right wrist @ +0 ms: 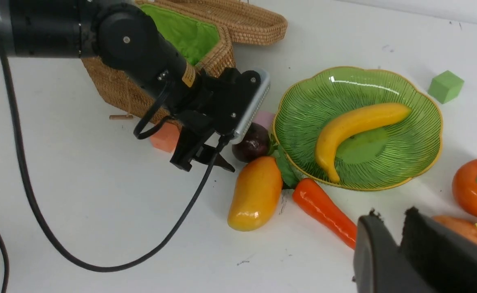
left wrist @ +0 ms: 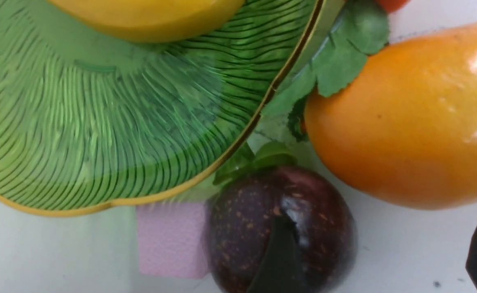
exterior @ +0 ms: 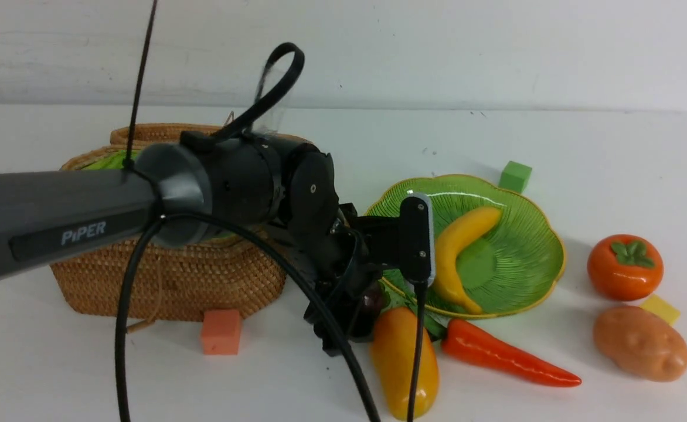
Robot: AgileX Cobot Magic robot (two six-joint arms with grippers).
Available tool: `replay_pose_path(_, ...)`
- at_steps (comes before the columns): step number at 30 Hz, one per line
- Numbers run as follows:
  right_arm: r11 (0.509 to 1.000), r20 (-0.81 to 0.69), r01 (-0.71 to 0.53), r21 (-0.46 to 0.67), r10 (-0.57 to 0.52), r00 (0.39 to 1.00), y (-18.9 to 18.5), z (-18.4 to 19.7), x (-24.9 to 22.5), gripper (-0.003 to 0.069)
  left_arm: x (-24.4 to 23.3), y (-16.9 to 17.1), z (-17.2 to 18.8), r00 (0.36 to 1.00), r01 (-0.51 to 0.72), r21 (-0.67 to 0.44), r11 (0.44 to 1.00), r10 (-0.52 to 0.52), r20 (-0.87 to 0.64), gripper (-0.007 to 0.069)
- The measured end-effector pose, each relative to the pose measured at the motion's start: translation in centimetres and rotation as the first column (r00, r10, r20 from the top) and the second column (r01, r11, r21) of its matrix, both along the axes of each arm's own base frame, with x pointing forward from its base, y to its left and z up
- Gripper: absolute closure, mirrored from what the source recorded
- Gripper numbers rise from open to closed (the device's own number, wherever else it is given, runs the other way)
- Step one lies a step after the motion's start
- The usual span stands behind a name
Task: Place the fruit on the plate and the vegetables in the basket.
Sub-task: Grab a mangosteen with your left arm and put it on the plate on the right
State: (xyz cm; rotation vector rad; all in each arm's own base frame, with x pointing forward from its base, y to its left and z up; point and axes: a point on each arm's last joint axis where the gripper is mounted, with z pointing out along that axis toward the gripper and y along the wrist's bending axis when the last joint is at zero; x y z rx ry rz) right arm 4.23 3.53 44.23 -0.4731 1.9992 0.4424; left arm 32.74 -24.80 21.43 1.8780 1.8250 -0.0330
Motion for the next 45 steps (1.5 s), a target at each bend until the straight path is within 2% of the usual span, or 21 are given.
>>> replay_pose_path(13, 1.0, -0.046, -0.02, -0.008, 0.02, 0.999, 0.1, -0.3, -0.3, 0.0544, 0.7, -0.3, -0.3, 0.998, -0.032, -0.029, 0.999, 0.034, 0.051, 0.0038)
replay_pose_path(20, 1.0, -0.048, -0.024, -0.003, 0.024, 0.999, 0.1, -0.3, -0.3, 0.0544, 1.4, -0.2, -0.2, 0.99, -0.01, -0.007, 1.0, 0.011, 0.138, 0.0038)
replay_pose_path(42, 0.998, -0.058, -0.049, 0.028, 0.051, 0.997, 0.4, -0.3, -0.5, 0.0544, 2.1, -0.7, -3.0, 0.995, -0.011, 0.024, 1.0, 0.008, 0.104, 0.0032)
replay_pose_path(45, 0.998, -0.059, -0.051, 0.03, 0.053, 0.997, 0.5, -0.3, -0.5, 0.0549, 2.0, -0.6, -3.0, 0.995, -0.01, 0.028, 1.0, 0.007, 0.1, 0.0053)
